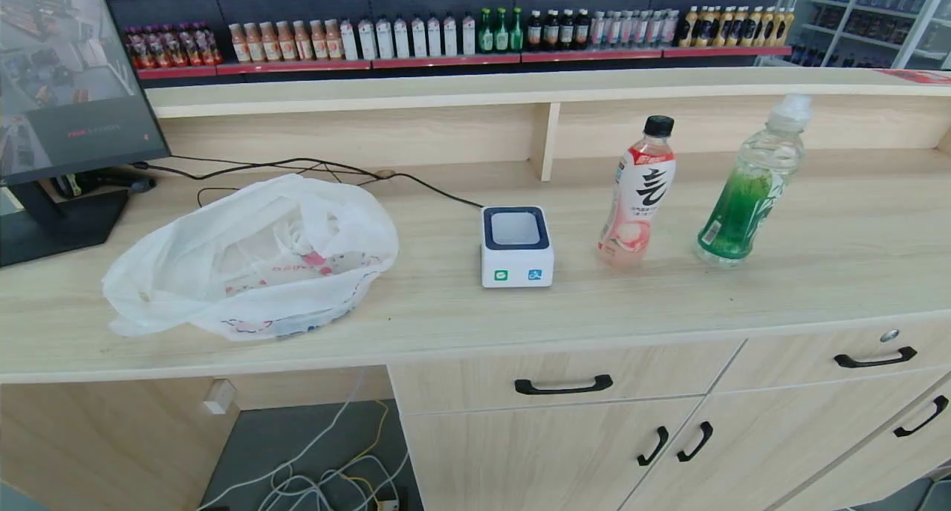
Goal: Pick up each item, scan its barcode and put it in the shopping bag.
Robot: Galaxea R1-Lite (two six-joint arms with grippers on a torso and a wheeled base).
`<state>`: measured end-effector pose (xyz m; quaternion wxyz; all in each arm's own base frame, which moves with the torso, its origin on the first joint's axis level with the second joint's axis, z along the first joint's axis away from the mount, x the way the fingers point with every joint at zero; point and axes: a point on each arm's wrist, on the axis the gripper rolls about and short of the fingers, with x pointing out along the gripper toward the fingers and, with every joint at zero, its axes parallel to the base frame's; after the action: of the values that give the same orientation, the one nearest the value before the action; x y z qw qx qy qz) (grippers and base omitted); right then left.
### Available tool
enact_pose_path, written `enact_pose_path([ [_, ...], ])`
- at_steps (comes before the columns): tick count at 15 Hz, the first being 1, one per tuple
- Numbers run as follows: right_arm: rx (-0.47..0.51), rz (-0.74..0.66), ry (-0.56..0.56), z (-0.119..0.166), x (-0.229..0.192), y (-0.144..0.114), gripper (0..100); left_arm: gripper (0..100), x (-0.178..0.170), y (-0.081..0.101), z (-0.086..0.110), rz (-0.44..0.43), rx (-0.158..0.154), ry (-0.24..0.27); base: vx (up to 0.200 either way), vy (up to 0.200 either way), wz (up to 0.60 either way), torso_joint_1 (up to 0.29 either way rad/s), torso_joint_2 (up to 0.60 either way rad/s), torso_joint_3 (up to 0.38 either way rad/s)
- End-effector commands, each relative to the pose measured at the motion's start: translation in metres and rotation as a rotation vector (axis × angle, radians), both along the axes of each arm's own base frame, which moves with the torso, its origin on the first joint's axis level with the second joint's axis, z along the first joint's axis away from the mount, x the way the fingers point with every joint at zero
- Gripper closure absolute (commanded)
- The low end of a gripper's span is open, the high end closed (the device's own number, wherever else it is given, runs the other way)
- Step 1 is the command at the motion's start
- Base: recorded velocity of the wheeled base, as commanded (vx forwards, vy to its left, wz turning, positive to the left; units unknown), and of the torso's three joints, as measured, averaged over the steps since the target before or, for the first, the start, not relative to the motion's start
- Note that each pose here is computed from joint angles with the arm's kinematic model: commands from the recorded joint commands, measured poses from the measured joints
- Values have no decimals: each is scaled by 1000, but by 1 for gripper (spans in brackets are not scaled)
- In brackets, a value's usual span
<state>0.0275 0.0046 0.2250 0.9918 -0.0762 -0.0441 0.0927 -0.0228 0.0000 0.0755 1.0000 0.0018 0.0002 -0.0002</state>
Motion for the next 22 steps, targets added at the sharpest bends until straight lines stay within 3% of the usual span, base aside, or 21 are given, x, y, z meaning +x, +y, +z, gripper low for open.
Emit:
enact_pose_path([
  [1, -76, 85, 73, 25, 85, 16, 0, 0, 0, 0, 0, 0, -1, 0, 0, 0, 0, 0, 0, 0],
  [6, -72, 162, 108, 35, 154, 45, 0, 0, 0, 0, 0, 0, -1, 0, 0, 0, 0, 0, 0, 0],
  [10, 14, 197, 153, 37, 185, 61, 0, 0, 0, 0, 0, 0, 1, 0, 0, 0, 0, 0, 0, 0],
  [14, 76, 213, 23, 40, 222, 80, 0, 0, 0, 0, 0, -1, 1, 0, 0, 0, 0, 0, 0, 0],
  [16, 161, 198, -48, 36, 233, 100, 0, 0, 0, 0, 0, -1, -1, 0, 0, 0, 0, 0, 0, 0],
  [18, 196, 183, -27, 31, 231, 116, 0, 0, 0, 0, 0, -1, 1, 0, 0, 0, 0, 0, 0, 0],
  [22, 201, 166, -55, 8, 243, 118, 0, 0, 0, 0, 0, -3, 1, 0, 0, 0, 0, 0, 0, 0],
])
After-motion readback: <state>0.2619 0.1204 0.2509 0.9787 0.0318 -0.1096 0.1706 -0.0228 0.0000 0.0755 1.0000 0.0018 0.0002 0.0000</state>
